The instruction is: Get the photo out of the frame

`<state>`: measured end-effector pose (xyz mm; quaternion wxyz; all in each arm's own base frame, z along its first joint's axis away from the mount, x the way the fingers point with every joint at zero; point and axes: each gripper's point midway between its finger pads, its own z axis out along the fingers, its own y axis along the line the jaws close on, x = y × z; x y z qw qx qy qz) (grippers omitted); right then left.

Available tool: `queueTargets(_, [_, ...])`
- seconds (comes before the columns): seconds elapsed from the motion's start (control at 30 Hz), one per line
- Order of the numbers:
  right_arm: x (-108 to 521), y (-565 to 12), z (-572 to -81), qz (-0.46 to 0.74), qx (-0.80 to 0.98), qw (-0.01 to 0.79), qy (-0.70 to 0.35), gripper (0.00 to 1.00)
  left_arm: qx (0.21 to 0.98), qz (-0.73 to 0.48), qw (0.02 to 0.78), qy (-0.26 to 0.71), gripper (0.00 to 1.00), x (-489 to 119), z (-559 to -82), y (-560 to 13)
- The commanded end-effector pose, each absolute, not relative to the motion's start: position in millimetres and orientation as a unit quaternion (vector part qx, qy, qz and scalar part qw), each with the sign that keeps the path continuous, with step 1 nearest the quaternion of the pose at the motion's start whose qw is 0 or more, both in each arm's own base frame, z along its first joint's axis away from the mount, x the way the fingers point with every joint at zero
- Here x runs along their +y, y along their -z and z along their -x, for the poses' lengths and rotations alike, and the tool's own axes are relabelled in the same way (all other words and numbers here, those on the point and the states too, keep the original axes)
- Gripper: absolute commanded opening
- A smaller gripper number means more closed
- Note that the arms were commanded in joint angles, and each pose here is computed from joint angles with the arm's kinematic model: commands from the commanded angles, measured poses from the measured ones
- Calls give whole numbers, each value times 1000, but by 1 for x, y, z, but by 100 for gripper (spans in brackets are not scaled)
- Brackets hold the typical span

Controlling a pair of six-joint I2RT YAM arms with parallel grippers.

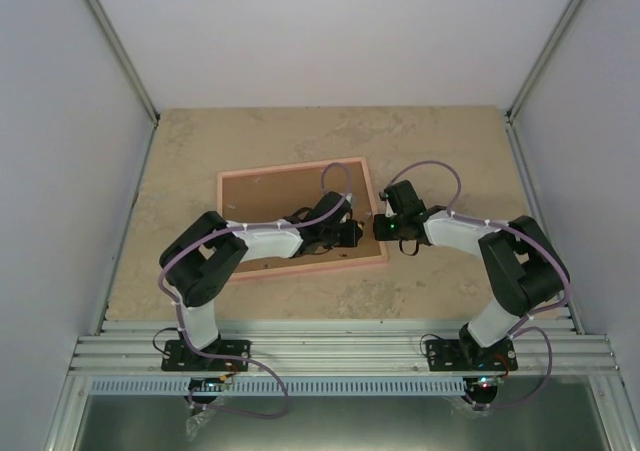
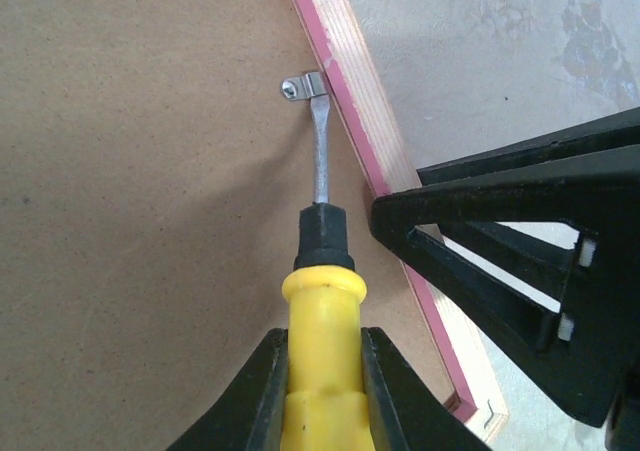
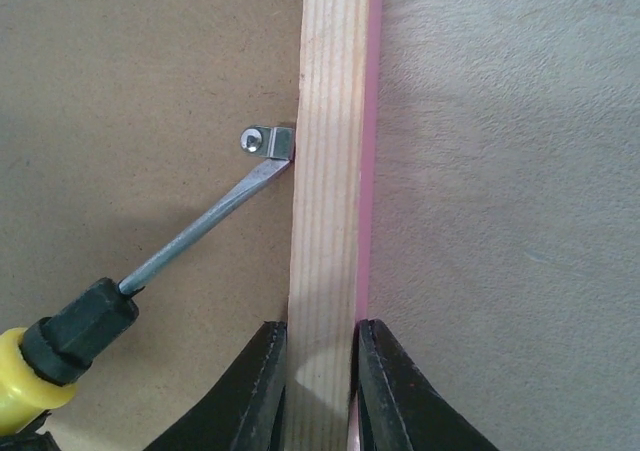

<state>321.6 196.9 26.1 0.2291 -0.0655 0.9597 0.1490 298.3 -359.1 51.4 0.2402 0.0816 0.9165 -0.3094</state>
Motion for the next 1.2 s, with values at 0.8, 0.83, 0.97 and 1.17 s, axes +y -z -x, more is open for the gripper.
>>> queueTargets(0.8, [192, -15, -316, 57, 964, 218, -139, 18, 914, 53, 314, 250, 0, -333, -338, -48])
queueTargets(0.83, [192, -14, -316, 56, 964, 218, -139, 18, 912, 55, 317, 252, 0, -333, -340, -49])
queueTargets(0.97, [191, -13, -316, 54, 965, 216, -139, 18, 911, 56, 313, 262, 0, -338, -340, -50])
queueTargets(1.17, [185, -16, -318, 45, 965, 222, -135, 19, 899, 59, 328, 284, 0, -327, -329, -72])
